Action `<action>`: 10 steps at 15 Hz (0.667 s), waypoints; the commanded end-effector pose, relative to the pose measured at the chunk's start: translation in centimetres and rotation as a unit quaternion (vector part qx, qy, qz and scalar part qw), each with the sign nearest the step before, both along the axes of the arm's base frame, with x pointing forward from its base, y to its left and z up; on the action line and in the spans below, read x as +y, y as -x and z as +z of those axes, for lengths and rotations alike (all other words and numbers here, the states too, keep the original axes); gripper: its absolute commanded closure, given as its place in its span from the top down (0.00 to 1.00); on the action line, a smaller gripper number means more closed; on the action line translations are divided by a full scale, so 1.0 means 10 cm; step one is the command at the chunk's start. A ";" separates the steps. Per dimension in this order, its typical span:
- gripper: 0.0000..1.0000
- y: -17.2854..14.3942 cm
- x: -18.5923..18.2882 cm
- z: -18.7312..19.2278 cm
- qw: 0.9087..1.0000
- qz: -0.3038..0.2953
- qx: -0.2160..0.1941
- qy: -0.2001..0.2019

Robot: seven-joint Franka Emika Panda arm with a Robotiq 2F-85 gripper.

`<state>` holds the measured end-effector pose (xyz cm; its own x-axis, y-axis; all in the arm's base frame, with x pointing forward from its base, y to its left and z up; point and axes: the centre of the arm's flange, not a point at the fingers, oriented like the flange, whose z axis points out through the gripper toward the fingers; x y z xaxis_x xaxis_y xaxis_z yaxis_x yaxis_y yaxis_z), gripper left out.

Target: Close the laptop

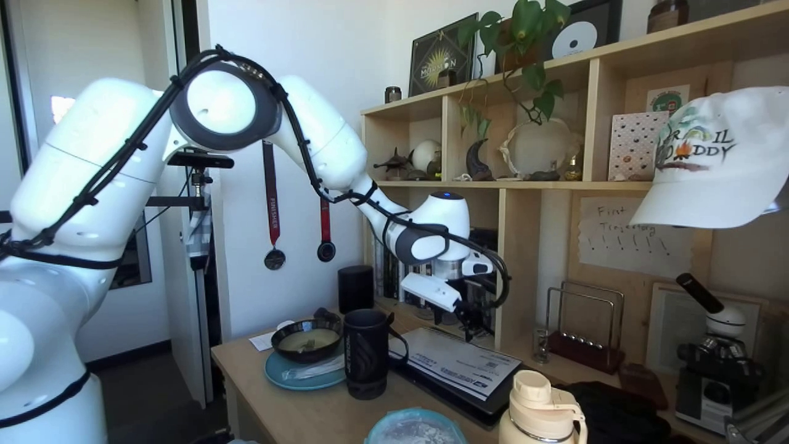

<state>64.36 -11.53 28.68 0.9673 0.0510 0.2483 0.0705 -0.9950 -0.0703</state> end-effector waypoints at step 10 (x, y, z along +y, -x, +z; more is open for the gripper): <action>1.00 0.08 0.77 1.47 0.992 0.088 -0.048 0.079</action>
<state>64.15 -4.19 41.51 0.9113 0.2518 0.3258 0.2408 -0.9677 0.0745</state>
